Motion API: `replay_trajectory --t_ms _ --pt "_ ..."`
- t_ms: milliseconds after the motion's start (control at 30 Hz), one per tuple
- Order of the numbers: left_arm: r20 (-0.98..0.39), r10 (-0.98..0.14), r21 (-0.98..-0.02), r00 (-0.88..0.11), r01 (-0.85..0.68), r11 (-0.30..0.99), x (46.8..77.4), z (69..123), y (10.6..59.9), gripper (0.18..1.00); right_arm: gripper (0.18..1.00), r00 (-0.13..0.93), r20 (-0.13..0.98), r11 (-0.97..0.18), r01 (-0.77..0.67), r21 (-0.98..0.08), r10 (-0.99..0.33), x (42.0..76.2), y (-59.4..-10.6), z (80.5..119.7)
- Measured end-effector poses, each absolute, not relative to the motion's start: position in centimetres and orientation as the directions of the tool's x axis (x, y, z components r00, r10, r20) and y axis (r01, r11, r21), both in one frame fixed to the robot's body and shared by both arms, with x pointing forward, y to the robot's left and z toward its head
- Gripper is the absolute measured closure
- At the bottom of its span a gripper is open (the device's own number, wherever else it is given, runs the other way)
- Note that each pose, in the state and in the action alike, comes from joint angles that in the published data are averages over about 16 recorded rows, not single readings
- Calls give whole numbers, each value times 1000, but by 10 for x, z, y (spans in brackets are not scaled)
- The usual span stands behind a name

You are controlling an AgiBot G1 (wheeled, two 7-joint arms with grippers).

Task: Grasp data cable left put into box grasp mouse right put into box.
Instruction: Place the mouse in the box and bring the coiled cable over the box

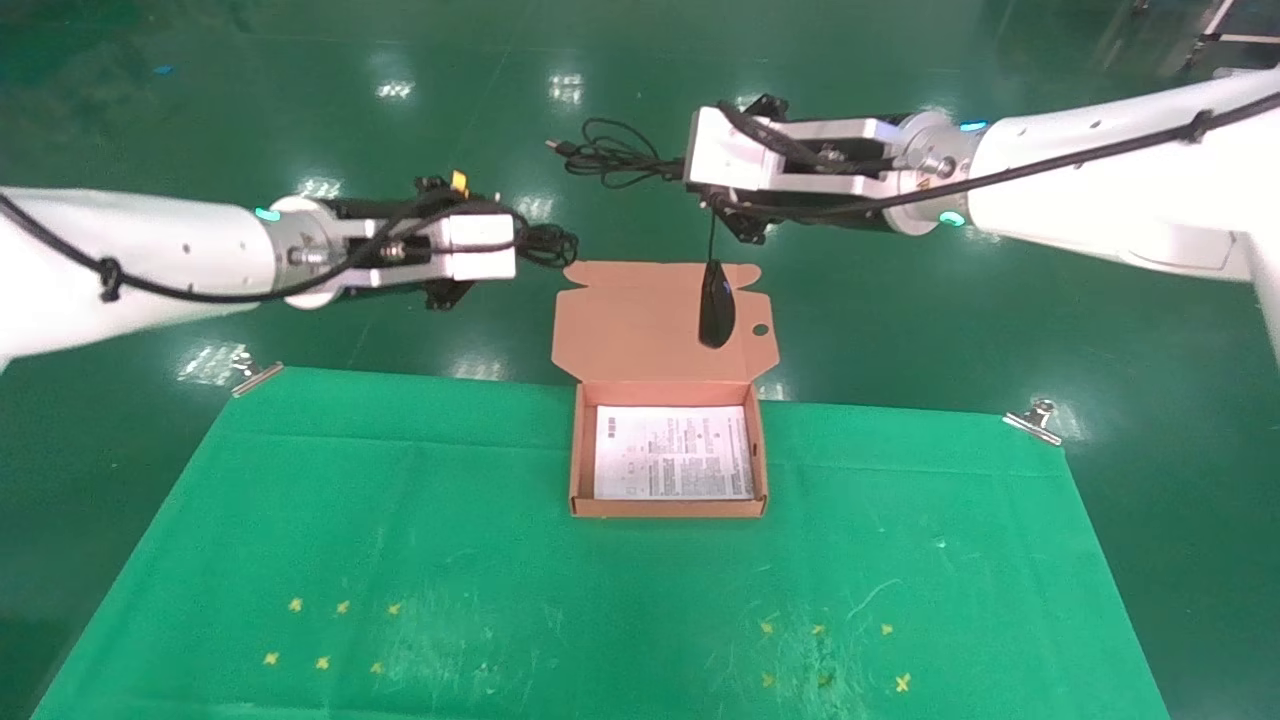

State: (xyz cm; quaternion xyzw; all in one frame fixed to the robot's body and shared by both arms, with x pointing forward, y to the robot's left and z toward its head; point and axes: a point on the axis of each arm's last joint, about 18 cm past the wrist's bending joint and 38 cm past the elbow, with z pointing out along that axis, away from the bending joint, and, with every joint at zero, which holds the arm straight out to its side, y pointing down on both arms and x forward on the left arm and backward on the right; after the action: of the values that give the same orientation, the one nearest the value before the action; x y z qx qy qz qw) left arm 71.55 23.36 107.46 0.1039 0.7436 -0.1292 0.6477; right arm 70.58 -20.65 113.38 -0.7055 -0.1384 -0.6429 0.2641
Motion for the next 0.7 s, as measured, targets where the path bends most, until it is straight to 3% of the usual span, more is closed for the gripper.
replay_trajectory --t_ms 367,700 --pt "-991 -31 -68 -127 302 951 718 1081 241 922 966 126 981 -811 552 -195 -150 710 -194 1142" --pt "-983 -16 -62 -182 250 966 718 1058 260 922 966 155 978 -820 537 -201 -138 721 -185 1123"
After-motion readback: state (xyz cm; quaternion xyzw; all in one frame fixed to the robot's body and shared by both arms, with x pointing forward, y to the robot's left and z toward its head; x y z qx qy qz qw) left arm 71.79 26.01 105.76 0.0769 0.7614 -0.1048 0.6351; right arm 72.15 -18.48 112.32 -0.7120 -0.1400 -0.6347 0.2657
